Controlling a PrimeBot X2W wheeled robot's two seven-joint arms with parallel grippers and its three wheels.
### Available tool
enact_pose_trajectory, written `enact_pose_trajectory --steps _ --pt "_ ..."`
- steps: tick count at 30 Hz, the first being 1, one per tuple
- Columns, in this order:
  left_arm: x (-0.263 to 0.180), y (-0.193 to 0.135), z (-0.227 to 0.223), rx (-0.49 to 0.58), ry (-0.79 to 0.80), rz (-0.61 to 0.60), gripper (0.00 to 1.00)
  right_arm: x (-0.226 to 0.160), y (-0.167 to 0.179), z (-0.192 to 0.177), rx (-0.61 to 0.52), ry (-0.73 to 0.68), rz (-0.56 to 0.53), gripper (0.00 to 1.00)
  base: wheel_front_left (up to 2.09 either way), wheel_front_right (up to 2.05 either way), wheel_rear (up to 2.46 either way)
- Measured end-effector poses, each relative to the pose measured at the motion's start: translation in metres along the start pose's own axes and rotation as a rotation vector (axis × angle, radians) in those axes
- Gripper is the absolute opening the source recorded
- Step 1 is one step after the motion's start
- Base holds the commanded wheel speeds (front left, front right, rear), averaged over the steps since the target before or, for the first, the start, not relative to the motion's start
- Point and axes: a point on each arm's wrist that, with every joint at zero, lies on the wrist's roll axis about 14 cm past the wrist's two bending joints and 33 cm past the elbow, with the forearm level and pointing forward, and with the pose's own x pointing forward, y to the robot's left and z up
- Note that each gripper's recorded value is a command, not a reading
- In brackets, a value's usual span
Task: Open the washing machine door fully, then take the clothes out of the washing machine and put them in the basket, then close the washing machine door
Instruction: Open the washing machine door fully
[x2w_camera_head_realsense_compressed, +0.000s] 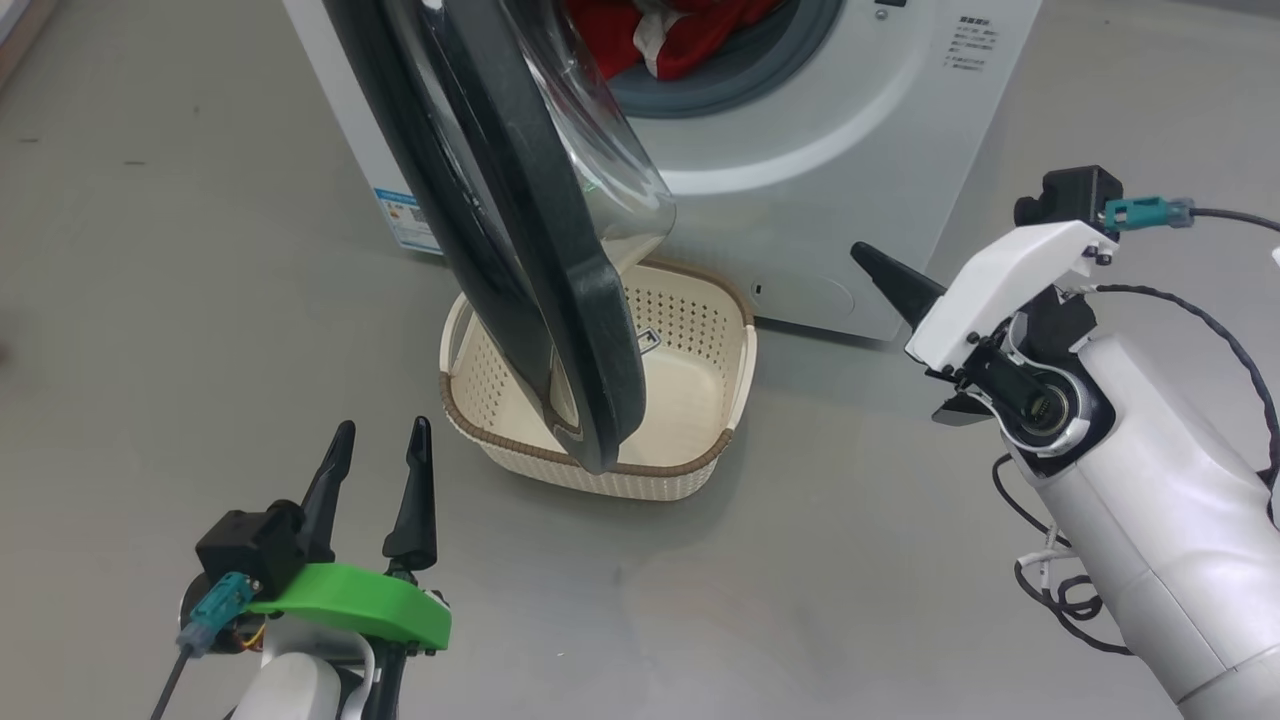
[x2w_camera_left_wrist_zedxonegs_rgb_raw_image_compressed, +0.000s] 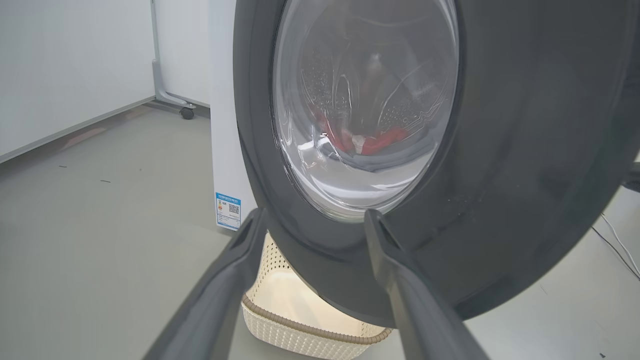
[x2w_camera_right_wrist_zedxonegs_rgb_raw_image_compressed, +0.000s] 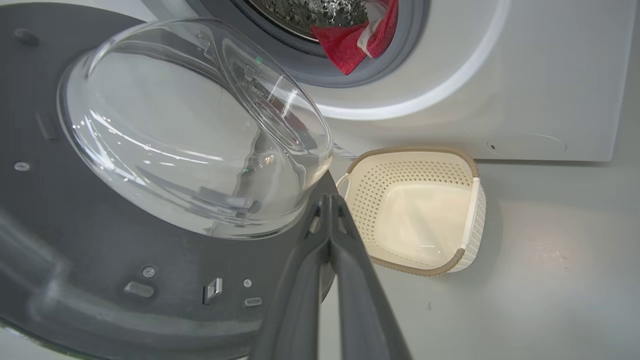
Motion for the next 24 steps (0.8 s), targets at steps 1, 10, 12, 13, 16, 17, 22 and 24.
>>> enact_pose_trajectory --steps 1,10,12,13,16,17,22,24 --pt "0.001 -0.002 0.001 -0.002 -0.005 -0.005 1.00 -0.005 -0.004 0.003 -0.029 -0.029 -0.019 0.00 0.00 0.00 0.00" --pt "0.001 -0.014 0.004 0.008 -0.017 -0.046 1.00 -0.056 -0.018 0.029 -0.274 -0.280 -0.114 0.00 0.00 0.00 0.00" --pt "0.001 -0.018 0.002 0.013 -0.014 -0.059 1.00 -0.071 -0.026 0.032 -0.345 -0.324 -0.149 0.00 0.00 0.00 0.00" --pt "0.000 -0.020 0.002 0.011 -0.013 -0.065 1.00 -0.078 -0.029 0.032 -0.384 -0.339 -0.166 0.00 0.00 0.00 0.00" --pt "0.000 -0.024 0.002 0.007 -0.014 -0.077 1.00 -0.098 -0.036 0.036 -0.444 -0.412 -0.211 0.00 0.00 0.00 0.00" --pt "0.000 -0.026 0.002 0.006 -0.014 -0.081 1.00 -0.104 -0.038 0.035 -0.450 -0.436 -0.223 0.00 0.00 0.00 0.00" --pt "-0.001 -0.033 0.001 0.002 -0.014 -0.102 1.00 -0.129 -0.048 0.026 -0.490 -0.513 -0.289 0.00 0.00 0.00 0.00" --pt "0.000 -0.035 0.003 0.001 -0.020 -0.110 1.00 -0.135 -0.049 0.021 -0.496 -0.522 -0.306 0.00 0.00 0.00 0.00"
